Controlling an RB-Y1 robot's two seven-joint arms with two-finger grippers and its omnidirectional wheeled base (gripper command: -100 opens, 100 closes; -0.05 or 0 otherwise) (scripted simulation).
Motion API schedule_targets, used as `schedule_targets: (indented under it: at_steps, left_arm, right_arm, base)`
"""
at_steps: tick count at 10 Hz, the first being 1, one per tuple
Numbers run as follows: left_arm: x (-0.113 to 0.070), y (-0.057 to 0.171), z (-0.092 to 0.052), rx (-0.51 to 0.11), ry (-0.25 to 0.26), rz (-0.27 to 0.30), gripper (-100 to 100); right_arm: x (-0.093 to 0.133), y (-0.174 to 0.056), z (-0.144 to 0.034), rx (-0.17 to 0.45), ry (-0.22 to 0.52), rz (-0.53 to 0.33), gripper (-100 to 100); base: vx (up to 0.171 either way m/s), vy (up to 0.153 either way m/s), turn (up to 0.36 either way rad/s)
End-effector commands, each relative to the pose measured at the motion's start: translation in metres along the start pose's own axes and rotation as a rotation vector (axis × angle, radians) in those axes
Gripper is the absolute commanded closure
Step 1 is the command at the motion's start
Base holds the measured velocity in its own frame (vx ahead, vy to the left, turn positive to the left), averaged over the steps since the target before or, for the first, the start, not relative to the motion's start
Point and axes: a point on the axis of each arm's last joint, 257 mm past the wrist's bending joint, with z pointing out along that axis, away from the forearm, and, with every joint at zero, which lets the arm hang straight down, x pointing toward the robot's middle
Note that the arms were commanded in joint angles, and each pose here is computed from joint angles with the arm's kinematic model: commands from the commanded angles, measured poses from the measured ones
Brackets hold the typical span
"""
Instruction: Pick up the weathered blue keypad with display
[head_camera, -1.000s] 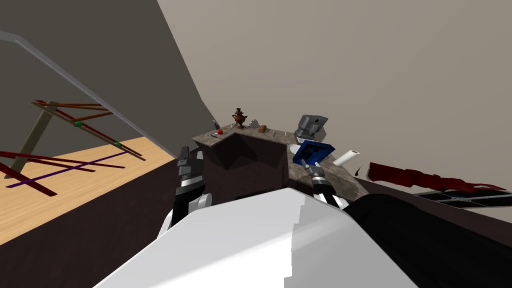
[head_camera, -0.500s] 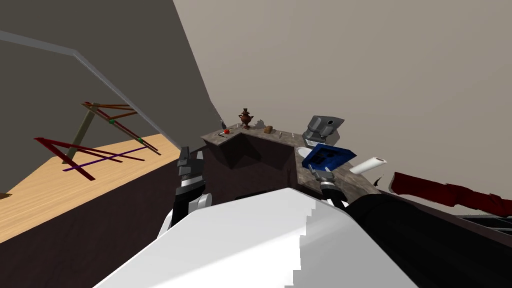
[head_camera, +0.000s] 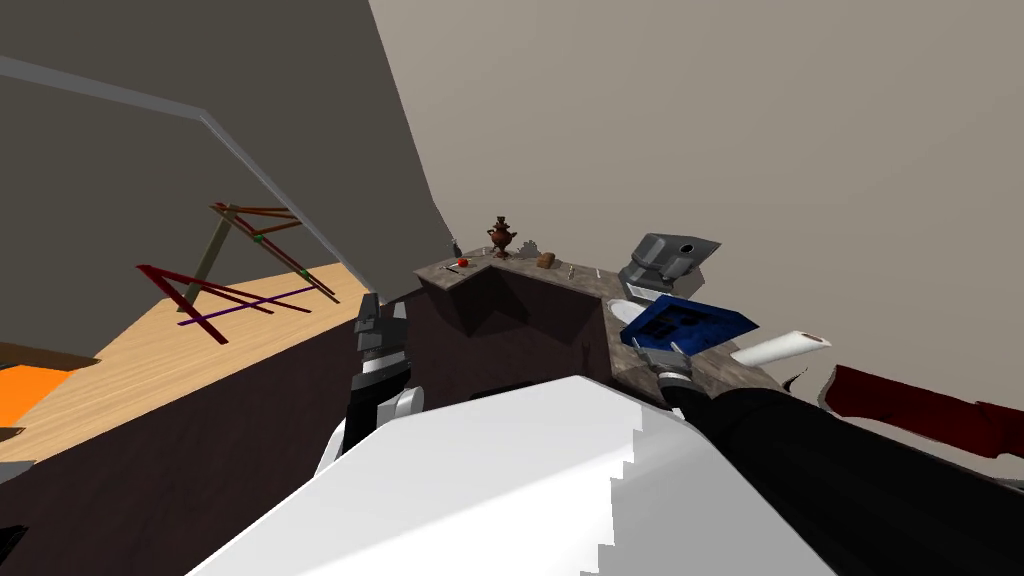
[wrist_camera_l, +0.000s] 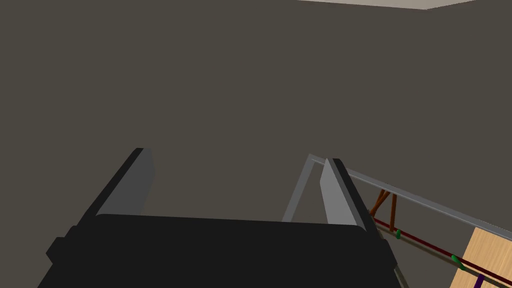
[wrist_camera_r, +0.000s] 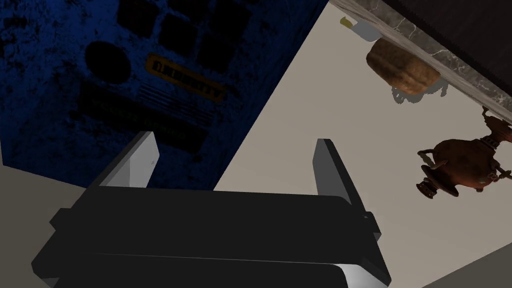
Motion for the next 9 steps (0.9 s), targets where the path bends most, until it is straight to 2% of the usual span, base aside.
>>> schedule_targets:
  at_steps: [1, 2, 3, 6, 9]
  left_arm:
    - [0.0, 0.0, 0.0, 0.0, 0.0, 0.0, 0]
    - [0.0, 0.0, 0.0, 0.0, 0.0, 0.0, 0]
    - [0.0, 0.0, 0.0, 0.0, 0.0, 0.0, 0]
    - [0.0, 0.0, 0.0, 0.0, 0.0, 0.0, 0]
    - [0.0, 0.0, 0.0, 0.0, 0.0, 0.0, 0]
  right_arm:
    - [0.014, -0.022, -0.006, 0.03, 0.036, -0.085, -100]
    - [0.021, -0.035, -0.008, 0.047, 0.056, -0.135, -100]
    - [0.021, -0.035, -0.008, 0.046, 0.056, -0.14, -100]
    - [0.034, -0.068, -0.013, 0.082, 0.1, -0.264, -100]
    - [0.037, -0.092, -0.014, 0.104, 0.122, -0.358, -100]
  base:
    - [0.07, 0.057, 0.162]
    - [0.073, 0.074, 0.158]
    - [0.044, 0.051, 0.038]
    - [0.049, 0.042, 0.102]
    - [0.059, 0.029, 0.106]
